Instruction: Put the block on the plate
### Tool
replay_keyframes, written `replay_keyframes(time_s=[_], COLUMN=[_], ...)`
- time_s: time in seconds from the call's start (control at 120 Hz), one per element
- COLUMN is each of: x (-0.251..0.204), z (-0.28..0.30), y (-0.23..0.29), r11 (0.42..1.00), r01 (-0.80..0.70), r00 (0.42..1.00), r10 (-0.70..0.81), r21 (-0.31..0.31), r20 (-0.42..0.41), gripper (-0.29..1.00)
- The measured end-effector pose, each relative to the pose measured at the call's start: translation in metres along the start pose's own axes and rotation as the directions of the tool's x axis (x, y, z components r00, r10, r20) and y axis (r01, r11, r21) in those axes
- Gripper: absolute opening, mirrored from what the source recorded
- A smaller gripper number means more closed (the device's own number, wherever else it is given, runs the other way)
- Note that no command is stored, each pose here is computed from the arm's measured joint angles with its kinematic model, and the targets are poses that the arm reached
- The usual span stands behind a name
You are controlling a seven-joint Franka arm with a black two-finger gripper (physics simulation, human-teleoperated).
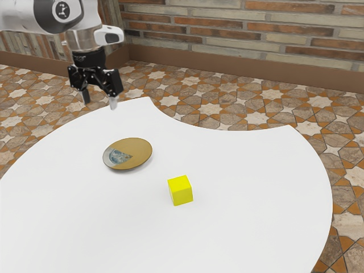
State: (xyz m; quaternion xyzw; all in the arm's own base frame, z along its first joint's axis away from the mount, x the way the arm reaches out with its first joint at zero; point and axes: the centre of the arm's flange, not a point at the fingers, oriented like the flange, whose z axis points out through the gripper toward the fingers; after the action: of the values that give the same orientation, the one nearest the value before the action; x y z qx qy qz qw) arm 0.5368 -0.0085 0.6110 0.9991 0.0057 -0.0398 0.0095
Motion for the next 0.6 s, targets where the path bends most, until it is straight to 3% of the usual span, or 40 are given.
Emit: replay_keyframes(time_s=[0.292,0.6], x=[0.027,0.094], z=[0.02,0.121], y=[-0.008,0.045], r11=[1.0,0.939], r01=[-0.001,-0.343], r00=[1.0,0.939], r10=[0.001,0.343], r21=[0.002,0.005], r20=[-0.001,0.032], gripper=[0.7,0.7])
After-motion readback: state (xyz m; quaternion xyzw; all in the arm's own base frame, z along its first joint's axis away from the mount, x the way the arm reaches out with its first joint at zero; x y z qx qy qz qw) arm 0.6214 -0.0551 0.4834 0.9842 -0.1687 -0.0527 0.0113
